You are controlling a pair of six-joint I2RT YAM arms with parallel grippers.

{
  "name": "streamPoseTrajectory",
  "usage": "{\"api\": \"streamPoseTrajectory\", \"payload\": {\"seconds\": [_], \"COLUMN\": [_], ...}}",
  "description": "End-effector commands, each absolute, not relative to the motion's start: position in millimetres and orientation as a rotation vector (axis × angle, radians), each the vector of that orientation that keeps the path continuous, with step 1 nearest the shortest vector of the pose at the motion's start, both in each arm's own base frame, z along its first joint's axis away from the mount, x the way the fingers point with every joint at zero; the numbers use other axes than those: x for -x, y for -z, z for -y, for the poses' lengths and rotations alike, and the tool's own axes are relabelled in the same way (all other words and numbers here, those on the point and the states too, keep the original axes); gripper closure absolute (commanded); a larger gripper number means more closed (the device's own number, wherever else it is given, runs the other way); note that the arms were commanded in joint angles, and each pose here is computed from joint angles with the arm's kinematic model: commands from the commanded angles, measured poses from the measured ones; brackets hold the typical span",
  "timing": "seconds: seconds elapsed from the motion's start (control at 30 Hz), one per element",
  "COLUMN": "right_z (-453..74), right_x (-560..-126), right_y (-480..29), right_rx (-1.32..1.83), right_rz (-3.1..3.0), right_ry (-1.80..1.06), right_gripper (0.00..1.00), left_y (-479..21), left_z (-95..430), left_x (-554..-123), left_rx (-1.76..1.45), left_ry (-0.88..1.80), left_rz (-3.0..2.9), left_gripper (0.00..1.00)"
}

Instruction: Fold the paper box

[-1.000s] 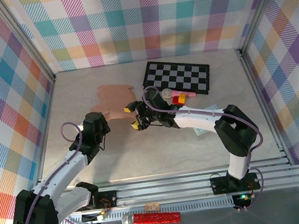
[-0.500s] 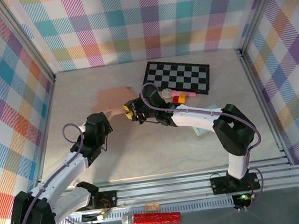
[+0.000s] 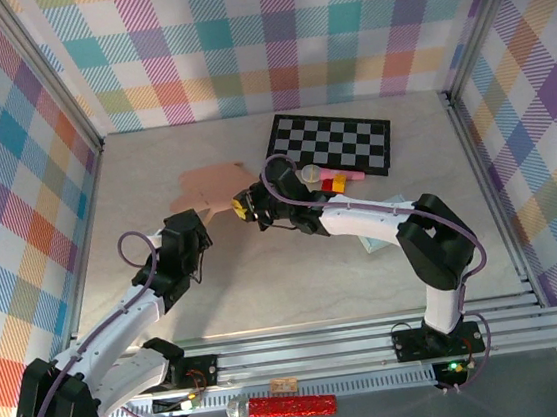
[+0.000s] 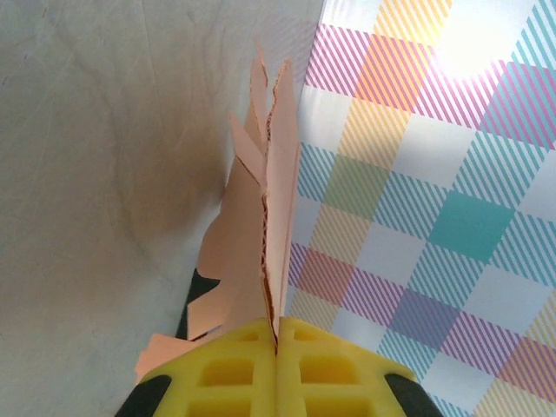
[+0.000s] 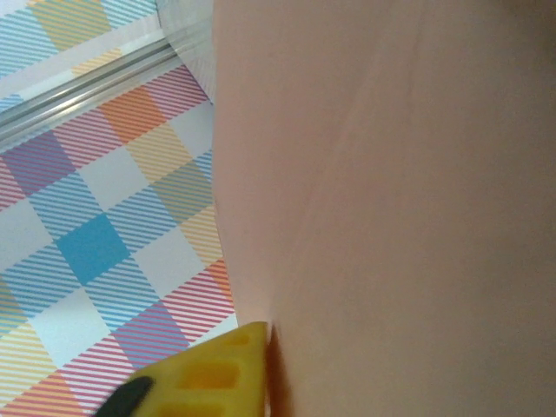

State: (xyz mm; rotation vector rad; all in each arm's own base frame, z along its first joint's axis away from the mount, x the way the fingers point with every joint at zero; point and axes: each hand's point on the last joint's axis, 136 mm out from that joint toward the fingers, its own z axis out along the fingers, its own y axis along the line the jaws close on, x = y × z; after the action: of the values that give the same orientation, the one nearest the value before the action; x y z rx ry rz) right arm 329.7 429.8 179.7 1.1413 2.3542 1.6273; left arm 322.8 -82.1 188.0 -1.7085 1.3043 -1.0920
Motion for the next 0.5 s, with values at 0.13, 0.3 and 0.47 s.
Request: {"api": "streamPoseTrajectory", "payload": {"seconds": [0.13,0.3,0.47], "right_z": [-423,-409,-395], "right_x": [-331,-335,-332], "right_y": [-220,-248,-266], "right_rx": [-1.054,-0.914,-0.864], "right_rz": [-2.332,-2.362,-2.455], "right_ry": [-1.633,-1.564,-1.491], "right_gripper": [1.0,1.0,1.0], "left_y": [-205,-239,-262], "left_z": [96,102,95], "left_x": [-315,-293,-267], "left_rx": [1.613,1.323,1.116], "left_ry": [1.094,0.87,0.707], "left_rz": [-1.448,-1.83,-2.033], "left_gripper": [0.55,0.35,0.24]}}
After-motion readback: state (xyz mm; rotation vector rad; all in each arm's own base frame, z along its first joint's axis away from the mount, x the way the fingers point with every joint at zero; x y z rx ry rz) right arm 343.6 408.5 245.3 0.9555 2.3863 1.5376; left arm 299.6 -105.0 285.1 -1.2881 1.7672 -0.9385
